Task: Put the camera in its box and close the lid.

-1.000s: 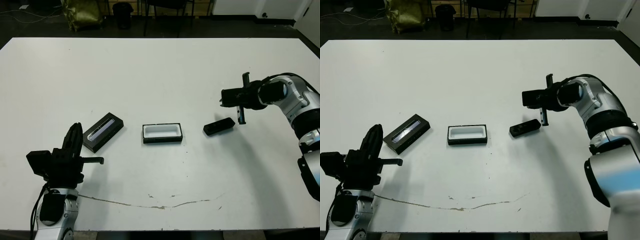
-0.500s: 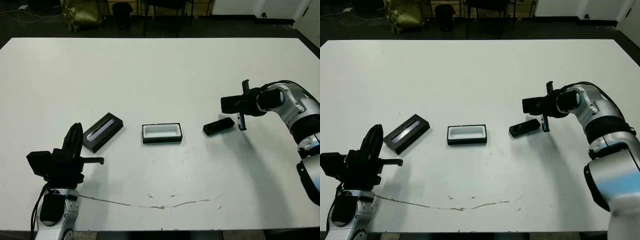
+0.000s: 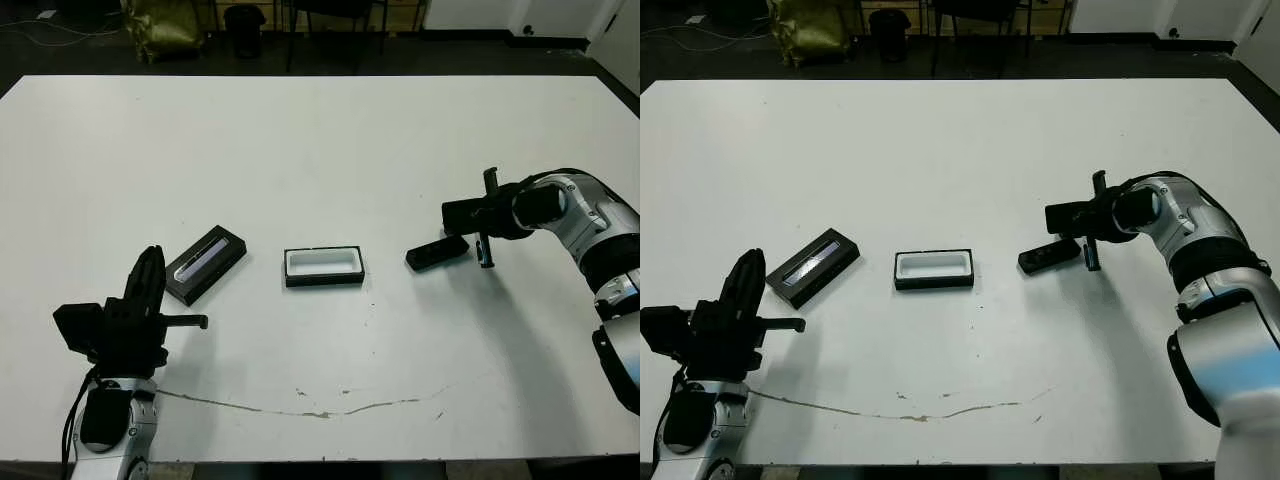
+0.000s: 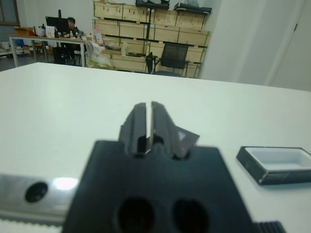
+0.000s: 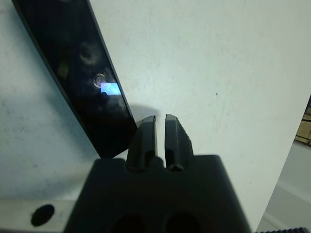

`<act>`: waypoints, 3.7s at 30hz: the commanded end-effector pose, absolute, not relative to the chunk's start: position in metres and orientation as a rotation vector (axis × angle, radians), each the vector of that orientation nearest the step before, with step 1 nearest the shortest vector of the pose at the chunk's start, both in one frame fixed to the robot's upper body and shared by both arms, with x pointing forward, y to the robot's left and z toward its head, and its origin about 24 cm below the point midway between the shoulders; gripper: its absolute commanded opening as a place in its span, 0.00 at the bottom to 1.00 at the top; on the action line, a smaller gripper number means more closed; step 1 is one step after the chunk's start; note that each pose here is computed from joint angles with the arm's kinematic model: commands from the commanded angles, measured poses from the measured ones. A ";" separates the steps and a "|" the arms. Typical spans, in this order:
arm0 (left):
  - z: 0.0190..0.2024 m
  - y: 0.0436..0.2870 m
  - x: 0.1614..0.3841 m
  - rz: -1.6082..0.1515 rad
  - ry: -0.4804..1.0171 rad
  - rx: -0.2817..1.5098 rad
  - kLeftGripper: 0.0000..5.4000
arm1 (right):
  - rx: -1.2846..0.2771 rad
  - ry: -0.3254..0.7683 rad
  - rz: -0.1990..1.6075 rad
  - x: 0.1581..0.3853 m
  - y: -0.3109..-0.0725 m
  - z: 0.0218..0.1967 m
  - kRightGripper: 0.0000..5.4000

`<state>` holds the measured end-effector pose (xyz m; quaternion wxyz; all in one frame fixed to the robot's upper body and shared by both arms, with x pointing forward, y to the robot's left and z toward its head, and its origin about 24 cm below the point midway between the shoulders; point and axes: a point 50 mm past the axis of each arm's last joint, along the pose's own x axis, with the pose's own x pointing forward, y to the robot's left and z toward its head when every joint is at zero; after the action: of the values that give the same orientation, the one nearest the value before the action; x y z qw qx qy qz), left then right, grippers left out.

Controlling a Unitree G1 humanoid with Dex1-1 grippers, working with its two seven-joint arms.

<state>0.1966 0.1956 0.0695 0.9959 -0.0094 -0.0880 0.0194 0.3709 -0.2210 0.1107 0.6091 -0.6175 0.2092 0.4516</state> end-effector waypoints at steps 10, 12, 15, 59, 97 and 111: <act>0.065 0.195 0.194 0.046 -0.134 -0.025 0.00 | -1.429 0.537 1.095 0.365 -0.224 0.105 0.00; 0.065 0.195 0.194 0.046 -0.138 -0.024 0.00 | -1.410 0.536 1.094 0.365 -0.226 0.106 0.00; 0.065 0.195 0.195 0.046 -0.140 -0.031 0.00 | -1.404 0.558 1.094 0.364 -0.227 0.106 0.00; 0.068 0.193 0.196 0.056 -0.147 -0.027 0.00 | -1.379 0.571 1.306 0.329 -0.222 0.126 0.00; 0.066 0.195 0.193 0.081 -0.138 -0.039 0.00 | -1.363 0.458 1.452 0.312 -0.222 0.125 0.00; 0.064 0.196 0.193 0.083 -0.143 -0.031 0.00 | -1.505 0.529 1.214 0.326 -0.243 0.119 0.00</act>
<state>0.1955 0.1938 0.0707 0.9952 -0.0196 -0.0886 0.0357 0.3239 -0.2352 0.1193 0.5407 -0.6203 0.2091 0.5283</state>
